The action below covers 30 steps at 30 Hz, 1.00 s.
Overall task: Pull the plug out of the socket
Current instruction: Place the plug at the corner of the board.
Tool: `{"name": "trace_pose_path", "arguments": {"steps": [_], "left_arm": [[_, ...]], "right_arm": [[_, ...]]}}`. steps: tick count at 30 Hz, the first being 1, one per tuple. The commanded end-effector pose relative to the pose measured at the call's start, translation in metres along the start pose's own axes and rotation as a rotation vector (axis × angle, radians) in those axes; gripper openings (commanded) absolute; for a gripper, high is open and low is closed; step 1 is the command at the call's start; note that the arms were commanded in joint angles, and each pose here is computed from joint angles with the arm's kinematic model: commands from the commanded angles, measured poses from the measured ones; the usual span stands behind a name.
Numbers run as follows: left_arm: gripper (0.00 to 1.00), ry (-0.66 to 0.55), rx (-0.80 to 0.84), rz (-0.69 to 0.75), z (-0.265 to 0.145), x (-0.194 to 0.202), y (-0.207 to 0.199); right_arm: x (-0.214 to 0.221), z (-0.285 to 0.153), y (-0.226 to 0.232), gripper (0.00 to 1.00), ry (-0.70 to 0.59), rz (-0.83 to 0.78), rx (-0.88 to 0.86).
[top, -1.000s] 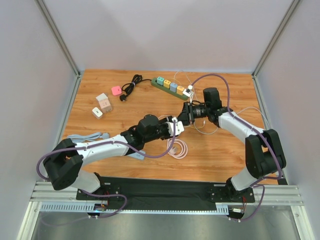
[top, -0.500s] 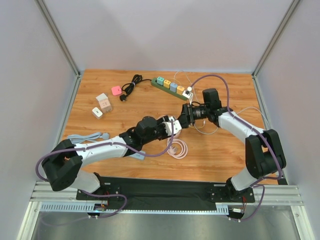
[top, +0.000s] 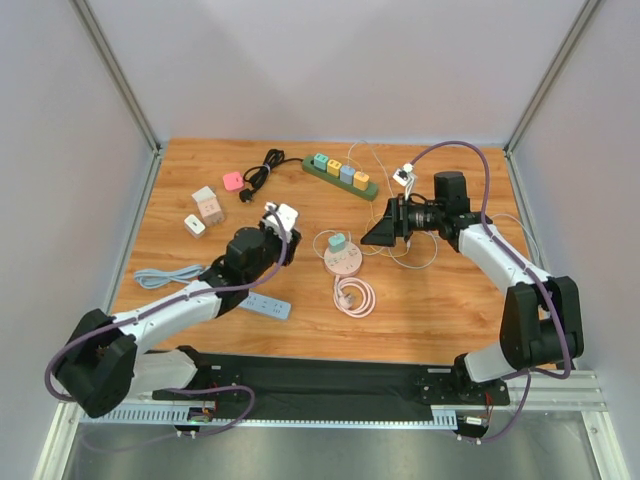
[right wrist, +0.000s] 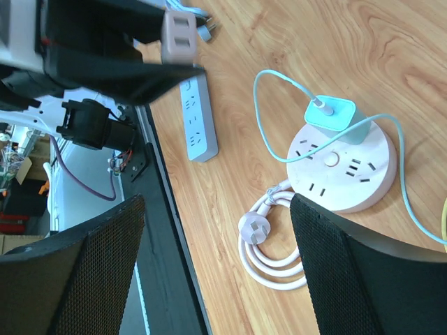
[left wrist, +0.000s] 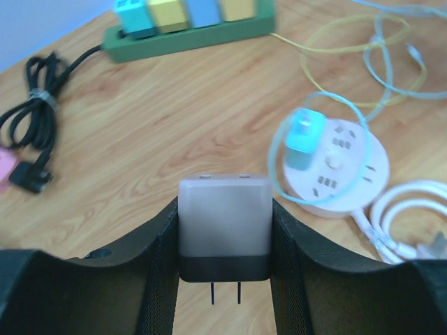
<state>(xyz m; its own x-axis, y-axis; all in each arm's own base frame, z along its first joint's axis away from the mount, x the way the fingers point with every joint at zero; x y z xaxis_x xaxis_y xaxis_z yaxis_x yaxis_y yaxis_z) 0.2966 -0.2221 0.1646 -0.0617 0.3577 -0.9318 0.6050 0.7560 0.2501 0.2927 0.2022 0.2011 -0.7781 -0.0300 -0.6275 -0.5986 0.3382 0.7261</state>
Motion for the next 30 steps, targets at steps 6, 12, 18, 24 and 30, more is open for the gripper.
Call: {"name": "trace_pose_path", "arguments": {"steps": [6, 12, 18, 24, 30], "left_arm": [[0.00, 0.070, -0.425, -0.628, -0.035, 0.031, 0.102], [0.00, 0.265, -0.608, -1.001, -0.054, 0.082, 0.145], [0.00, 0.459, -0.685, -1.164, -0.051, 0.124, 0.161], [0.00, 0.555, -0.769, -1.200, -0.050, 0.148, 0.179], [0.05, 0.638, -0.833, -1.189, -0.049, 0.174, 0.191]], "right_arm": [[-0.012, -0.005, 0.006, 0.85, -0.034, -0.088, 0.034], [-0.013, -0.006, 0.005, 0.86, -0.037, -0.086, 0.043], [-0.012, -0.005, 0.004, 0.86, -0.035, -0.086, 0.043], [-0.012, -0.005, 0.004, 0.87, -0.033, -0.084, 0.042], [-0.013, -0.005, 0.004, 0.87, -0.033, -0.085, 0.042]]}}
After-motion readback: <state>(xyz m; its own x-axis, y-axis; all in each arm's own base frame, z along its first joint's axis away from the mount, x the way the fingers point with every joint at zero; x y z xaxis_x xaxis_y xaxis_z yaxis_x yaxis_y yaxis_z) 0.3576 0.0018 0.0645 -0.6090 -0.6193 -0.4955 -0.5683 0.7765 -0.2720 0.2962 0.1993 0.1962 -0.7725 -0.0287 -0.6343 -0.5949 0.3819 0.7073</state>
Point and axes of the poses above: each gripper's point midway between its finger pads, its own z axis out along the fingers, its own y axis along the line the jaws close on, x = y × z, the point moved 2 cm from there along -z, back along the fingers, and after that the axes turned 5 degrees about z, right-handed, at the moved point
